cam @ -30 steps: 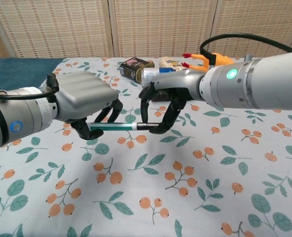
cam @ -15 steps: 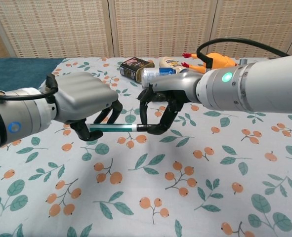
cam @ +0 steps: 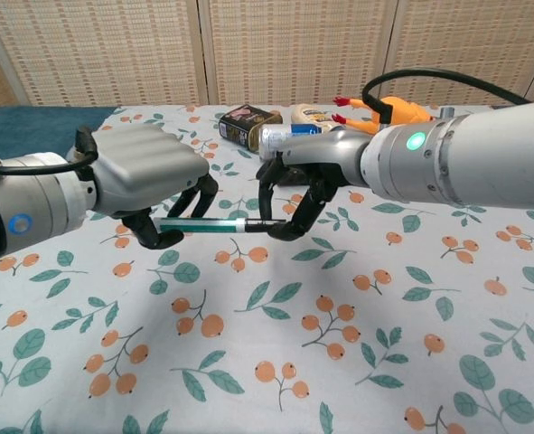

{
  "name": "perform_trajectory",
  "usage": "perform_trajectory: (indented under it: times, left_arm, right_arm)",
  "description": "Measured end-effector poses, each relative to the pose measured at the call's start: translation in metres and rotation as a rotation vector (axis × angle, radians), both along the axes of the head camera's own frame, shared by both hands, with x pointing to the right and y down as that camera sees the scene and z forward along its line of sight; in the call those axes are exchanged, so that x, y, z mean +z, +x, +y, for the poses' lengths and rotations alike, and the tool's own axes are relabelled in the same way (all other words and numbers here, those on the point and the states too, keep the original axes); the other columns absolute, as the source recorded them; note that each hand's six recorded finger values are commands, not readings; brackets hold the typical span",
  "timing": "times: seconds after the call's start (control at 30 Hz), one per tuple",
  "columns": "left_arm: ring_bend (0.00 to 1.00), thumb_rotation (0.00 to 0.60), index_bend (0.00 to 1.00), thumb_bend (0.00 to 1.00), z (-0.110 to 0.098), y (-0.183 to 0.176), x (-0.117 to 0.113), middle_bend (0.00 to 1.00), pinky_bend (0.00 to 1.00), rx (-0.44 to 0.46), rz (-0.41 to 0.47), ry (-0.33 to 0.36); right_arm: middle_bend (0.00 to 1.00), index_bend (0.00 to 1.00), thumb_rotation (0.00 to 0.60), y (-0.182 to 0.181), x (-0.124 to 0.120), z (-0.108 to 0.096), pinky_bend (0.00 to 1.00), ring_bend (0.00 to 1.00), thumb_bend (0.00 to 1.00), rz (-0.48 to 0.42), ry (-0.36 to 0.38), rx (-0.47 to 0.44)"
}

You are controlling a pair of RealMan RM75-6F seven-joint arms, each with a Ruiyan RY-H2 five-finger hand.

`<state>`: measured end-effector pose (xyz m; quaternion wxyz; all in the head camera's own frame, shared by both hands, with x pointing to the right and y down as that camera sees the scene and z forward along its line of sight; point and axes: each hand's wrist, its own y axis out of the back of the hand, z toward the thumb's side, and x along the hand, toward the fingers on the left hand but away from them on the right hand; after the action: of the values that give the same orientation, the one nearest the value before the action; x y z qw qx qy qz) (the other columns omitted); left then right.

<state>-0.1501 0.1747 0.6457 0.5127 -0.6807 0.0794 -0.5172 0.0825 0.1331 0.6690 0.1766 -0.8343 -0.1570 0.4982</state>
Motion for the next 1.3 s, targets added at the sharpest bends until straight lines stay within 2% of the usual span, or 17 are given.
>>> perform_trajectory:
  times: [0.63, 0.7, 0.77, 0.87, 1.1, 1.3]
  left_arm:
    - [0.95, 0.600, 0.75, 0.39, -0.003, -0.007, 0.000, 0.88, 1.00, 0.000, -0.010, 0.011]
    - [0.95, 0.600, 0.75, 0.39, -0.003, -0.007, 0.000, 0.88, 1.00, 0.000, -0.010, 0.011]
    - [0.95, 0.600, 0.75, 0.39, -0.003, -0.007, 0.000, 0.88, 1.00, 0.001, -0.011, 0.010]
    - [0.95, 0.600, 0.75, 0.39, -0.002, -0.005, 0.000, 0.88, 1.00, 0.005, -0.010, 0.008]
    - [0.95, 0.600, 0.75, 0.40, 0.000, 0.000, 0.001, 0.88, 1.00, 0.013, -0.011, 0.007]
    - [0.95, 0.600, 0.75, 0.39, 0.000, 0.001, 0.001, 0.88, 1.00, 0.012, -0.011, 0.007]
  right_arm:
    - [0.00, 0.74, 0.600, 0.016, -0.011, -0.009, 0.00, 0.00, 0.48, 0.027, 0.037, 0.018]
    - [0.00, 0.63, 0.600, 0.019, -0.011, -0.009, 0.00, 0.00, 0.48, 0.037, 0.038, 0.014]
    - [0.00, 0.43, 0.600, 0.020, -0.013, -0.009, 0.00, 0.00, 0.45, 0.032, 0.035, 0.012]
    - [0.00, 0.28, 0.600, 0.017, -0.015, -0.007, 0.00, 0.00, 0.38, 0.004, 0.032, 0.004]
    - [0.00, 0.21, 0.600, 0.007, -0.021, -0.007, 0.00, 0.00, 0.28, -0.077, 0.044, -0.007]
    - [0.00, 0.24, 0.600, 0.003, -0.022, -0.004, 0.00, 0.00, 0.27, -0.092, 0.034, -0.009]
